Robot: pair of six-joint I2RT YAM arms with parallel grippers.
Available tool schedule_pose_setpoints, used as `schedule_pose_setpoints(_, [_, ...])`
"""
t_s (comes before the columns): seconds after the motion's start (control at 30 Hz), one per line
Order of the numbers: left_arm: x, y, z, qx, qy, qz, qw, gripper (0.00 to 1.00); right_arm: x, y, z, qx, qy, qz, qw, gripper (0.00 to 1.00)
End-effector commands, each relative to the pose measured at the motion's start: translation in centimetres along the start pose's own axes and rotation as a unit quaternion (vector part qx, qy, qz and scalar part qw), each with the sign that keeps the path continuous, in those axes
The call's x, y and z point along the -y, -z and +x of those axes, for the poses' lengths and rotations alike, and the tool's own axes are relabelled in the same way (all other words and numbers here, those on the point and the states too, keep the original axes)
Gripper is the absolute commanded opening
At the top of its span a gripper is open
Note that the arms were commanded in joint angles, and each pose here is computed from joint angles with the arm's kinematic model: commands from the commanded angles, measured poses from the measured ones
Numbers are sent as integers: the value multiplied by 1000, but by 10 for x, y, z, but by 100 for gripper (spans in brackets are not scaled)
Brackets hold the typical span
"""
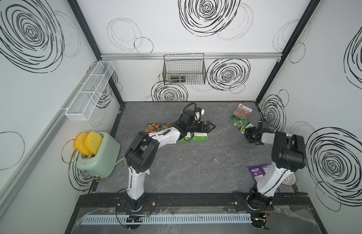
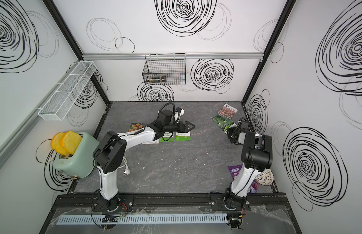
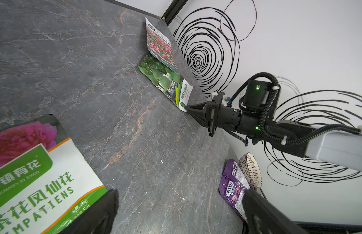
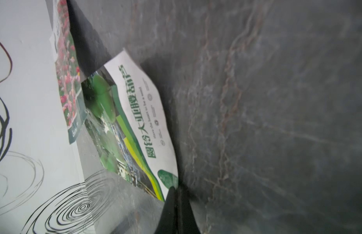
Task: Arrange the seed packets in a row
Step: Pick up the seed packet from the center of the board.
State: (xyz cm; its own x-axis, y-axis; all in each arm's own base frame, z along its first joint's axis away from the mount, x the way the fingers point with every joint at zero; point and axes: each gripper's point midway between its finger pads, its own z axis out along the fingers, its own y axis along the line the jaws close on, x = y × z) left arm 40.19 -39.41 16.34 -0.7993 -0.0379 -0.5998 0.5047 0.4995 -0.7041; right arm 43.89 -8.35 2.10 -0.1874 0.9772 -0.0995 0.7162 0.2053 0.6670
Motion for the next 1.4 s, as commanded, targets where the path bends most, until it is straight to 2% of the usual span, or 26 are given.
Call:
schedule_pose_setpoints(0.0, [8, 0, -8, 8, -19, 12, 1000, 100, 8, -1, 0, 5, 6, 26, 1000, 0])
schedule_pose_setpoints(0.27, [1, -13, -9, -2, -29, 3, 1000, 100, -6, 21, 12, -11, 44, 3, 999, 0])
schedule_pose_setpoints(0.53, [-15, -27, 4, -23, -25, -5, 999, 100, -23, 53, 47, -44, 136, -5, 990, 0])
schedule_pose_setpoints(0.73, [-25, -28, 12, -33, -26, -13, 999, 100, -68, 87, 67, -33, 221, -31, 974, 0])
schedule_pose_setpoints(0.87, [-29, -29, 8, -39, -42, -3, 998, 100, -98, 99, 80, -38, 291, -59, 954, 0])
schedule_pose_setpoints(1.0, [-30, -27, -2, -30, -71, 20, 997, 99, -107, 106, 93, -49, 353, -48, 933, 0])
schedule_pose_setpoints(1.1, [-33, -27, -10, -19, -90, 25, 995, 99, -104, 112, 100, -58, 365, -53, 928, 0])
schedule_pose_setpoints(1.23, [-27, -29, -17, -9, -54, 45, 997, 99, -101, 118, 101, -59, 361, -63, 929, 0])
schedule_pose_setpoints(1.37, [-9, -32, -15, -15, 8, 57, 998, 100, -104, 125, 99, -60, 358, -78, 928, 0])
